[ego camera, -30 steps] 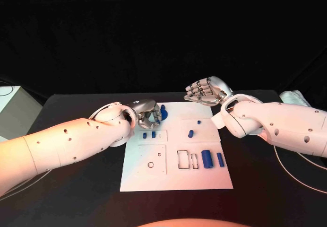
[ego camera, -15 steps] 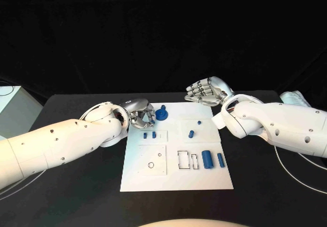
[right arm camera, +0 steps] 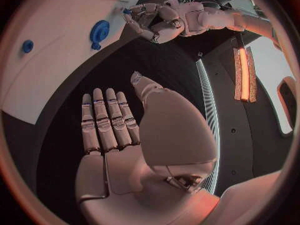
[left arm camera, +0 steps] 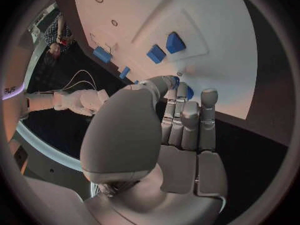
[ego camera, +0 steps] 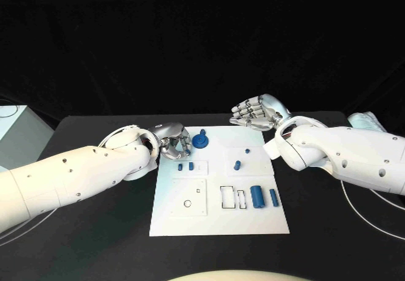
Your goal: Assemble the parts on the task board
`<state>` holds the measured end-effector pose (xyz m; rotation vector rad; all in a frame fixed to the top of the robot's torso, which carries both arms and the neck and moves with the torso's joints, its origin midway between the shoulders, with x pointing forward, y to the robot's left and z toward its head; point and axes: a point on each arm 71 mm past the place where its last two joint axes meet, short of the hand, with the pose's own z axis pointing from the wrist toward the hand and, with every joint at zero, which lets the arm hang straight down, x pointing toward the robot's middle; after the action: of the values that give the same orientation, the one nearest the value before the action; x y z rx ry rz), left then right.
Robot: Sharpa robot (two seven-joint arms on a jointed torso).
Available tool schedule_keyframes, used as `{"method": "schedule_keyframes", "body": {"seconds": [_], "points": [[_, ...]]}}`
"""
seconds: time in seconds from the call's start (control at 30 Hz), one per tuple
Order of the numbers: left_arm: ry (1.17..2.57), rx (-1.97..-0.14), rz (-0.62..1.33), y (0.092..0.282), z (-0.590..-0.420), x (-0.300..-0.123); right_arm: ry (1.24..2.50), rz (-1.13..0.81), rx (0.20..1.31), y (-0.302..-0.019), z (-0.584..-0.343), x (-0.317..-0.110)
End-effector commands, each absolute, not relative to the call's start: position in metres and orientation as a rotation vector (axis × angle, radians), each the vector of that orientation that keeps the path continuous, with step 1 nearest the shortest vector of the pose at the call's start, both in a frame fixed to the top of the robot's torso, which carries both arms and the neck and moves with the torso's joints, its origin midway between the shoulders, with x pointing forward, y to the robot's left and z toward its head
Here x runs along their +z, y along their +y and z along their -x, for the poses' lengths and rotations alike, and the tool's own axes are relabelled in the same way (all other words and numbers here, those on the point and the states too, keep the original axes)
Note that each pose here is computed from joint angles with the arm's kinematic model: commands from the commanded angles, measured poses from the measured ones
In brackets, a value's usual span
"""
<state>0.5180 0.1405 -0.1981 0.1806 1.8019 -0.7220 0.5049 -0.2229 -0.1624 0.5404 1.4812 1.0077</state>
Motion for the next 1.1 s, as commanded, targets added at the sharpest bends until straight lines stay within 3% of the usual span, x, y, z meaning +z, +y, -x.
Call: {"method": "schedule_keyframes", "body": {"seconds": [0.03,1.1], "points": [[1.828,-0.708,-0.207,0.1389,-0.518,-0.1998,1.478,-0.519,1.019,-0.2217,-0.5044,-0.1615],[1.867,-0.656,-0.224,0.1356,-0.5196,-0.2035,1.477,-0.519,1.019,-0.2216,-0.5046,-0.1615]]}}
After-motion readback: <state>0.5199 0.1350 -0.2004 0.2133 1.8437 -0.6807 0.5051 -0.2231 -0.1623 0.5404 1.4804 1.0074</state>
